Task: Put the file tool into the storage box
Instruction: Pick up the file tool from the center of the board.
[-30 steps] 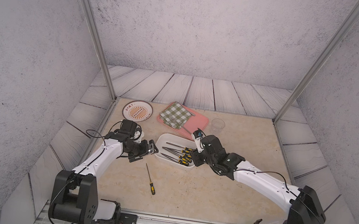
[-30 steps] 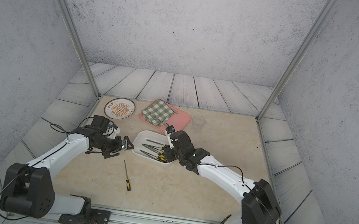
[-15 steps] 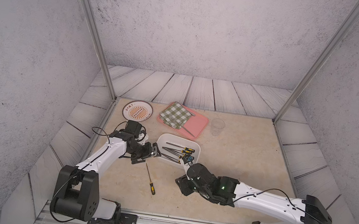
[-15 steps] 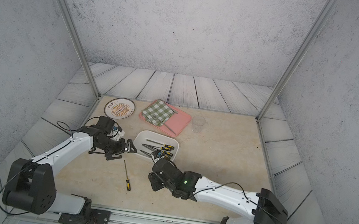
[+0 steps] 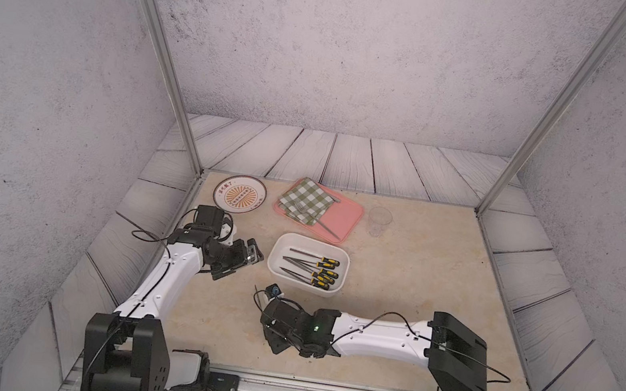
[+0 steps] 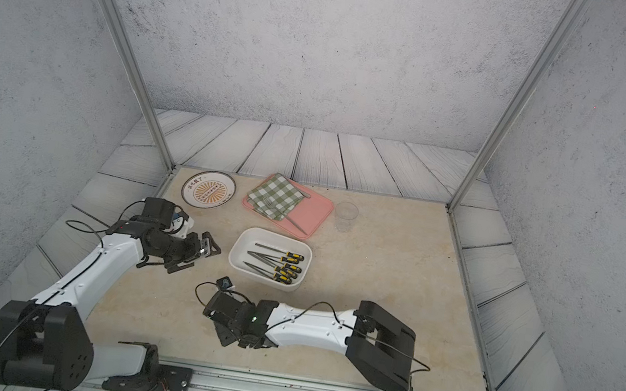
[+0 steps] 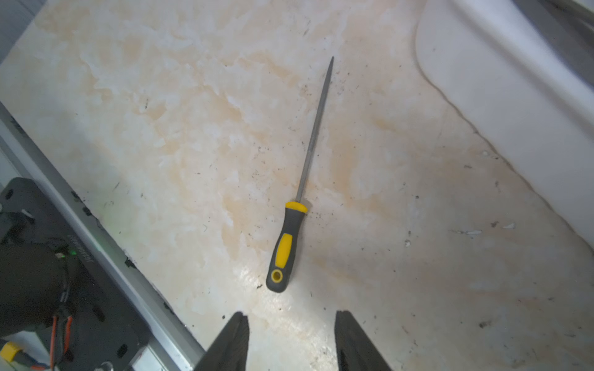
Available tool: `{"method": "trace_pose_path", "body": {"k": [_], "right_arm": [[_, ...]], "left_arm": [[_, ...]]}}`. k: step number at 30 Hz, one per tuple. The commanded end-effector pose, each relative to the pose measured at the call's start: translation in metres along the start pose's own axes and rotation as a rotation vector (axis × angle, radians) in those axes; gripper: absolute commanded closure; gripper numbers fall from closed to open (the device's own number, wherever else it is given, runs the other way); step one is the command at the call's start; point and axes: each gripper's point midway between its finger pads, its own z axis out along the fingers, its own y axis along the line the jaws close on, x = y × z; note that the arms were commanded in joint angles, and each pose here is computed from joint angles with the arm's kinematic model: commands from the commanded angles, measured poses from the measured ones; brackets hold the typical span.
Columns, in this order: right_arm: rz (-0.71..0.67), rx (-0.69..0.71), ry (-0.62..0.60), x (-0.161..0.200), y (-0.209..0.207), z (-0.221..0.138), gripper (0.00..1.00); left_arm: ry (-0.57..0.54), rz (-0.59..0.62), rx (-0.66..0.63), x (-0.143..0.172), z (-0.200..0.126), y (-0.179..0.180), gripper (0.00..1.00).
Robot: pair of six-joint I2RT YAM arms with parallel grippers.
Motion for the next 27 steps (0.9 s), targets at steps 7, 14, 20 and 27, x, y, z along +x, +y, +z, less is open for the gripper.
{"method": "trace_pose_path", "body": {"k": [7,14,20,27], "right_arm": [[-0.073,0.079,0.089,0.015,0.002,0.031,0.51],[-0.103,0.103,0.123,0.018,0.003,0.047,0.52],[-0.113,0.113,0.144,0.022,0.002,0.056,0.53],[-0.134,0.150,0.131,0.022,-0.005,0.055,0.67]], "left_arm": [[-0.107,-0.045,0.032,-0.021,-0.022,0.006,0.01],[-0.111,-0.064,0.066,-0.023,-0.022,0.005,0.01],[-0.111,-0.071,0.080,-0.024,-0.023,0.004,0.01],[-0.147,-0.060,0.067,-0.026,-0.030,0.005,0.01]]}}
